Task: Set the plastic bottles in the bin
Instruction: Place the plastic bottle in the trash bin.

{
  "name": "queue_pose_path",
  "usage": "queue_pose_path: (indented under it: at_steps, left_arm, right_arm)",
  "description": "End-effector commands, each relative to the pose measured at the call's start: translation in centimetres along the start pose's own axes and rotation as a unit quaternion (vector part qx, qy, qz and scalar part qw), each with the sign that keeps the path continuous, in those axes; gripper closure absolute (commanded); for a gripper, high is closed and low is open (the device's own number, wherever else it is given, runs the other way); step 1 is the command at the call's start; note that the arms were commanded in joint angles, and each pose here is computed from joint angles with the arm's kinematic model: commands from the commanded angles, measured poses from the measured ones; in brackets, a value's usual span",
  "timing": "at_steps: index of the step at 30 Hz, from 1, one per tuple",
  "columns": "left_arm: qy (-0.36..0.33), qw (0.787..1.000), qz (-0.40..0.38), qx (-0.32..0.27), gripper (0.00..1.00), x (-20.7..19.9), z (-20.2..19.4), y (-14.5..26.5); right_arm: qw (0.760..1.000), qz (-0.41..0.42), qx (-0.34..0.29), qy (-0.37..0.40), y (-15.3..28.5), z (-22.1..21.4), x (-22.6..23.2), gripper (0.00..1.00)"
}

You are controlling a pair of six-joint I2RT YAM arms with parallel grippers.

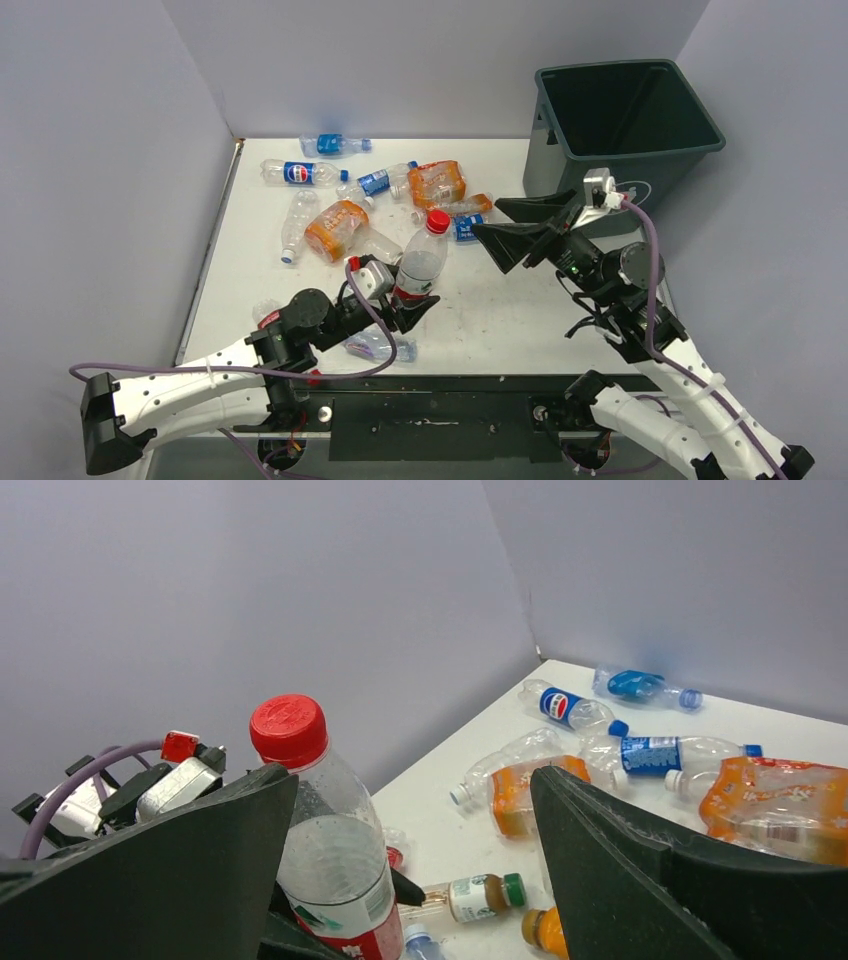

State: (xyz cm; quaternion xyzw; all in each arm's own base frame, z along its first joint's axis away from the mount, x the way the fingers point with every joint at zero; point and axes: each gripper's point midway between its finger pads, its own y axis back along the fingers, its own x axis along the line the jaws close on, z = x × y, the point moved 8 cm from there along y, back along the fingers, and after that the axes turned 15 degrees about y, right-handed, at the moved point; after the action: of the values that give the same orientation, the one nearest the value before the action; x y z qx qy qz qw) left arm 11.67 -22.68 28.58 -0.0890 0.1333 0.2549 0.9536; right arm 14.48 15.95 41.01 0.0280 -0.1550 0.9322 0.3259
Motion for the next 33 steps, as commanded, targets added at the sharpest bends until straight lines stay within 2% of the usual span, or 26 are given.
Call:
queue_pose_path:
  at_steps: [1, 12, 17, 20, 22, 24, 27, 30, 33]
  left_arm:
    - [0.087, 0.995, -0.036, -0.025, 0.92, -1.6, 1.2, -0.5]
    - [0.104, 0.994, -0.034, -0.011, 0.93, -1.7, 1.0, -0.7]
    - [0.102, 0.994, -0.03, -0.008, 0.97, -1.6, 0.8, -0.7]
    - [0.099, 0.995, -0.032, -0.01, 0.98, -1.6, 0.8, -0.7]
    - [0.094, 0.995, -0.034, -0.011, 0.98, -1.6, 0.9, -0.7]
    - [0.09, 0.995, -0.034, -0.012, 0.98, -1.6, 1.0, -0.7]
    - [0.084, 0.996, -0.033, -0.012, 0.98, -1.6, 1.1, -0.6]
    - [0.078, 0.996, -0.032, -0.007, 0.94, -1.6, 1.0, -0.7]
    - [0.073, 0.997, -0.029, -0.007, 0.78, -1.5, 1.1, -0.7]
  right_arm:
    - [0.997, 0.055, -0.05, -0.017, -1.7, 1.1, 0.8, 0.1]
    - [0.993, 0.115, -0.013, -0.035, -5.4, 0.3, 2.0, 0.1]
    - [0.992, 0.122, -0.02, -0.035, -5.5, 0.1, 2.7, 0.1]
    - [0.993, 0.118, 0.0, -0.031, -6.1, -0.3, 2.9, 0.1]
    - [0.993, 0.111, 0.018, -0.031, -6.7, -0.6, 2.9, 0.08]
    - [0.992, 0.112, 0.036, -0.034, -7.2, -1.2, 3.0, 0.01]
    - [0.992, 0.113, 0.046, -0.036, -7.5, -1.8, 3.1, 0.17]
    - [0.992, 0.117, 0.041, -0.035, -7.5, -1.8, 3.3, 0.41]
    - [0.991, 0.12, 0.045, -0.031, -7.6, -1.9, 3.3, 0.66]
